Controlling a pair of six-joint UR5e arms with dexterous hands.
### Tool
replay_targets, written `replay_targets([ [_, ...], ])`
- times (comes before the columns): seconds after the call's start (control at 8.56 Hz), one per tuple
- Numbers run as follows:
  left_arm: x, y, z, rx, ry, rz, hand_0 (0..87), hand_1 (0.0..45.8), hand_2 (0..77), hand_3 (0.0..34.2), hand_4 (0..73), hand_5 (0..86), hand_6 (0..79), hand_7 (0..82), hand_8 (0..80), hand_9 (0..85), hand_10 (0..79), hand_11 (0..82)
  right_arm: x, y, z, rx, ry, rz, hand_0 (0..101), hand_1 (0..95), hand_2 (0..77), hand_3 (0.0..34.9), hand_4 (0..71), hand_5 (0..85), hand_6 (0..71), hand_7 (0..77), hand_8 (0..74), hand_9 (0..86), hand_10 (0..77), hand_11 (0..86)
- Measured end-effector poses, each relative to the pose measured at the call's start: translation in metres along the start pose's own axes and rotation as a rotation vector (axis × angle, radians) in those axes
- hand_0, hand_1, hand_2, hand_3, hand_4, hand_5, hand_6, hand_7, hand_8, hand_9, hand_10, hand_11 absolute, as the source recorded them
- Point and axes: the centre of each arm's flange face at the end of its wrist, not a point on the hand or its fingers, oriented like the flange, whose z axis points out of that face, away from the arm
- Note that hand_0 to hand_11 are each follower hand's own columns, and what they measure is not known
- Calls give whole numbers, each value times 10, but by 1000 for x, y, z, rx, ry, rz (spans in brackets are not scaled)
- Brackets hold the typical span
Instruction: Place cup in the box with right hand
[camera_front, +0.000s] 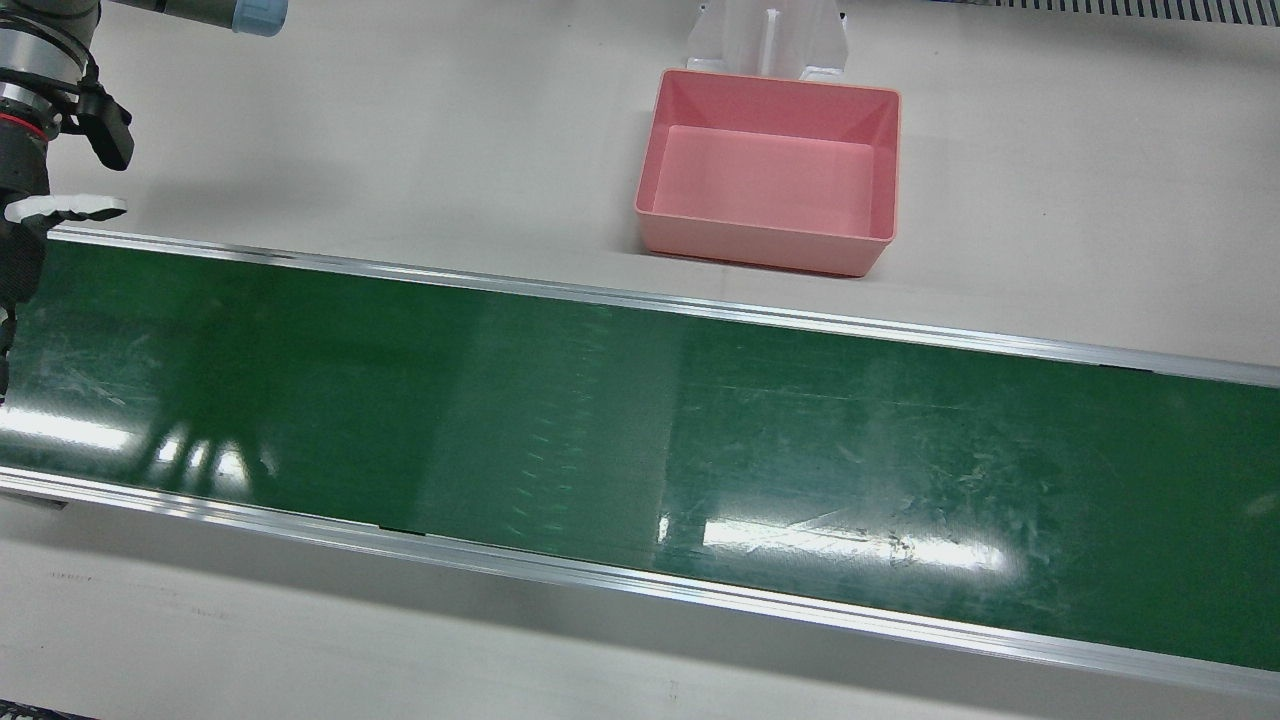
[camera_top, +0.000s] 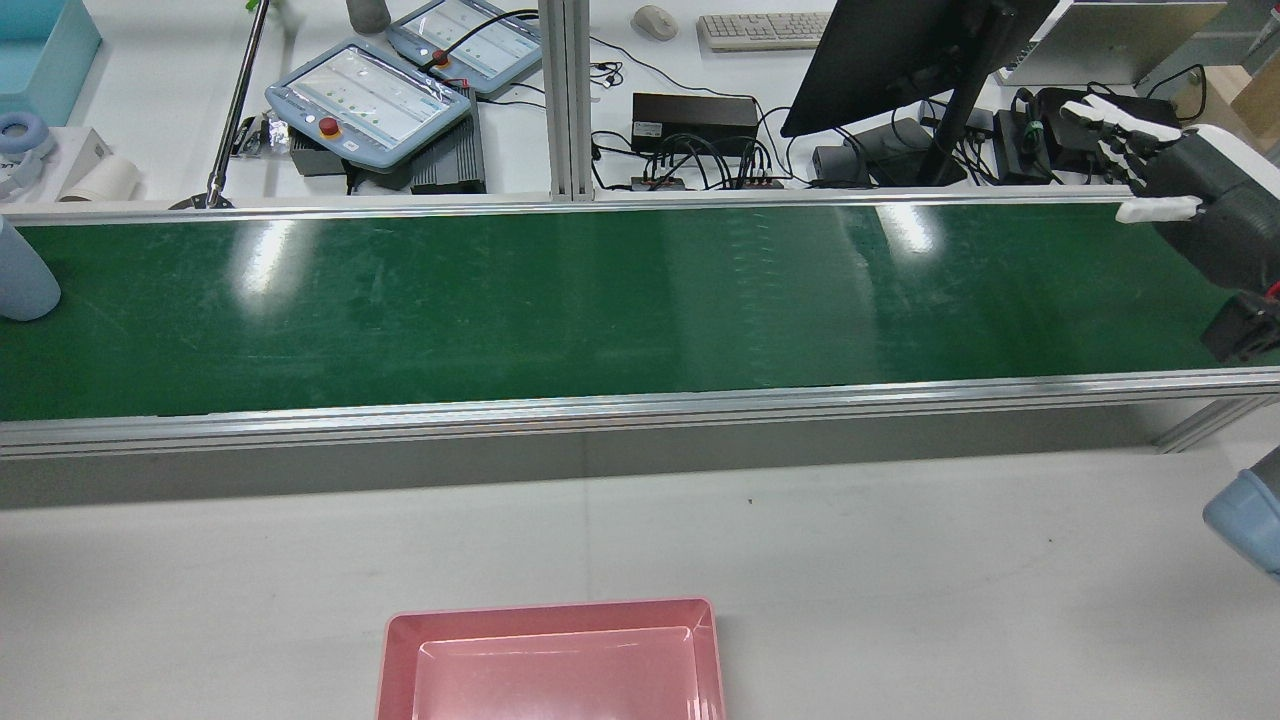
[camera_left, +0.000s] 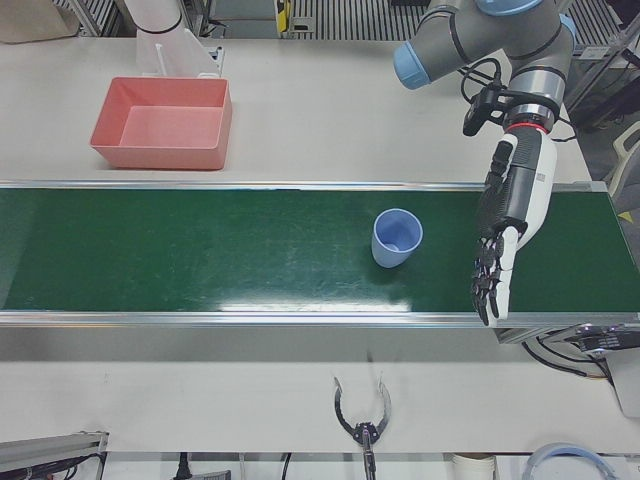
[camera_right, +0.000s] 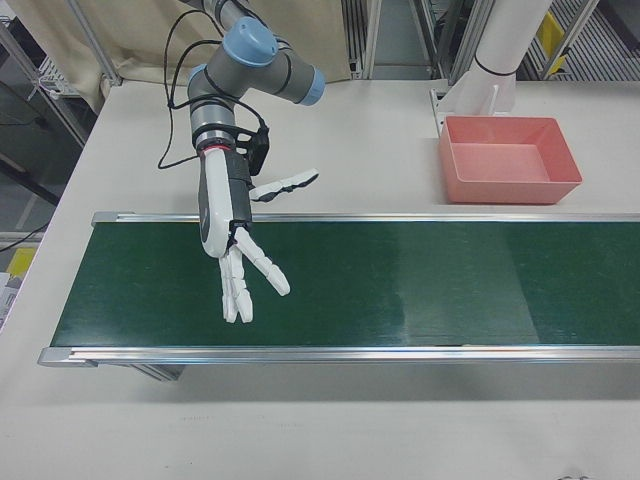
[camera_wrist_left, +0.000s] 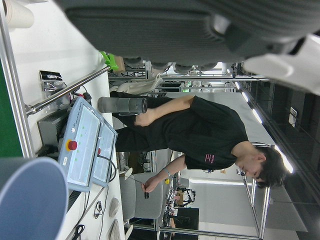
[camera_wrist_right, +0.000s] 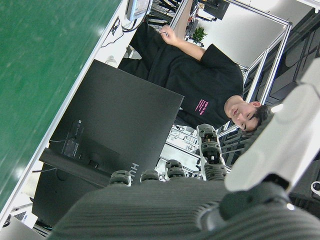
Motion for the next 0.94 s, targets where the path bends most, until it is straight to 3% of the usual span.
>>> replay_targets([
  [0.12,0,0,0,0,0,0,0,5,5,0,11,5,5,5,0,0,0,0,1,0,0,0,1,1,415,16,11,53,0,27,22,87,5,22,11,33],
  [0.35,0,0,0,0,1,0,0,5,5,0,11,5,5,5,0,0,0,0,1,0,1,-1,2,3,418,65,11,47,16,33,22,87,5,22,11,33],
  [0.47,0,0,0,0,1,0,0,5,5,0,11,5,5,5,0,0,0,0,2,-1,1,0,3,3,418,16,55,47,27,33,11,82,5,22,11,33],
  [0.7,0,0,0,0,0,0,0,5,5,0,11,5,5,5,0,0,0,0,3,-1,1,1,5,3,420,71,16,47,27,33,16,93,5,22,11,33],
  [0.82,0,-1,0,1,-1,0,0,5,5,0,11,5,5,5,0,0,0,0,2,-1,1,1,4,5,372,93,185,59,0,27,16,109,5,22,11,33],
  [0.94,-1,-1,0,1,-1,0,0,5,5,0,11,0,5,5,0,0,0,0,2,-1,1,1,4,6,414,33,60,60,0,27,16,109,5,22,11,33],
])
